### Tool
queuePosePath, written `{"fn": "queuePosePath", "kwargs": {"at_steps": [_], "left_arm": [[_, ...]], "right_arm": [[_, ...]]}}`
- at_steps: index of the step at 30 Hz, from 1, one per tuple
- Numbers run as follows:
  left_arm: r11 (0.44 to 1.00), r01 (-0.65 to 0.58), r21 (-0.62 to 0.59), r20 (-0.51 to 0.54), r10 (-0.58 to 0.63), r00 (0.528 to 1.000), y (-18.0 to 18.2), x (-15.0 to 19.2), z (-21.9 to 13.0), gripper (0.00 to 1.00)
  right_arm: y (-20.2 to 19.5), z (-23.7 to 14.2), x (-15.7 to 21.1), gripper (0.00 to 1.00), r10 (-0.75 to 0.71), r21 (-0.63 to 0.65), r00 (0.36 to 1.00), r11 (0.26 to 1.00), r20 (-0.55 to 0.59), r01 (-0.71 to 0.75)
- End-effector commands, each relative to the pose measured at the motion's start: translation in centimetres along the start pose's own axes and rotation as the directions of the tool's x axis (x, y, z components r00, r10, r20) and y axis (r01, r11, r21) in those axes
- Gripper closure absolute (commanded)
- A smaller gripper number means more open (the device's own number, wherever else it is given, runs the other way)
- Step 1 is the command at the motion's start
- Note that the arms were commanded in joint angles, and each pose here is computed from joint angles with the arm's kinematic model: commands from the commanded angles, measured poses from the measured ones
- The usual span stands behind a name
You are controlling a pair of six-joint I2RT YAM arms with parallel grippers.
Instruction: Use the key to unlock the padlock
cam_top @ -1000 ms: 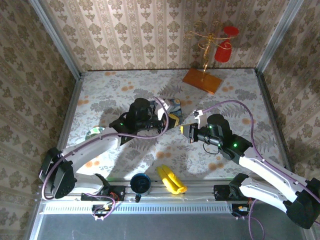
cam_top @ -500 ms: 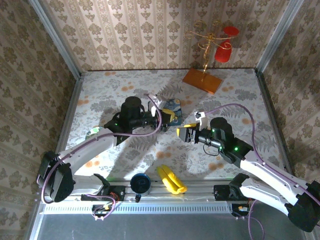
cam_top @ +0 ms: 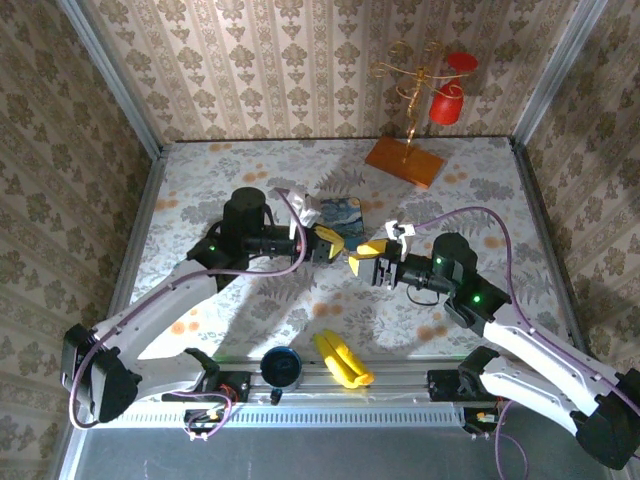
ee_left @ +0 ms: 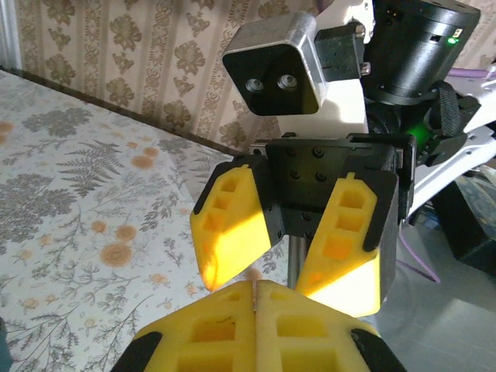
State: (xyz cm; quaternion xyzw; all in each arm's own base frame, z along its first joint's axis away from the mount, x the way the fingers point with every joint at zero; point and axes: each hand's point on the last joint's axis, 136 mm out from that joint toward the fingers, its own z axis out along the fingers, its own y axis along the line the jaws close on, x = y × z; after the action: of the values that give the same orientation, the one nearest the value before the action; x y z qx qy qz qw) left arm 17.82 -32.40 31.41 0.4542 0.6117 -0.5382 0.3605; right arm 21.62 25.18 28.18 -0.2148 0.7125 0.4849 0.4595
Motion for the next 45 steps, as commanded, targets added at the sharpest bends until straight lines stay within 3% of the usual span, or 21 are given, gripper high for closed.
{"fn": "queuePosePath", "kwargs": {"at_steps": [1, 10, 22, 45], "left_arm": [[0.997, -0.005, 0.077, 0.032, 0.002, 0.999, -1.3, -1.1, -0.5, 1.00], [0.985, 0.015, 0.172, 0.054, -0.025, 0.998, -2.4, -1.8, -0.5, 1.00], [0.981, 0.033, 0.189, 0.052, -0.044, 0.998, -2.6, -1.6, -0.5, 1.00], [0.978, 0.044, 0.205, 0.079, -0.061, 0.995, -2.5, -2.1, -0.3, 1.00]], "right_arm": [[2.7, -0.7, -1.4, 0.51, -0.071, -0.115, 0.997, 0.991, 0.042, 0.075], [3.2, -0.5, -1.6, 0.55, -0.078, -0.150, 0.996, 0.985, 0.047, 0.085], [3.9, -0.1, -2.6, 0.55, -0.094, -0.187, 0.993, 0.977, 0.072, 0.106], [4.2, 0.2, -3.3, 0.74, -0.099, -0.202, 0.990, 0.972, 0.097, 0.117]]}}
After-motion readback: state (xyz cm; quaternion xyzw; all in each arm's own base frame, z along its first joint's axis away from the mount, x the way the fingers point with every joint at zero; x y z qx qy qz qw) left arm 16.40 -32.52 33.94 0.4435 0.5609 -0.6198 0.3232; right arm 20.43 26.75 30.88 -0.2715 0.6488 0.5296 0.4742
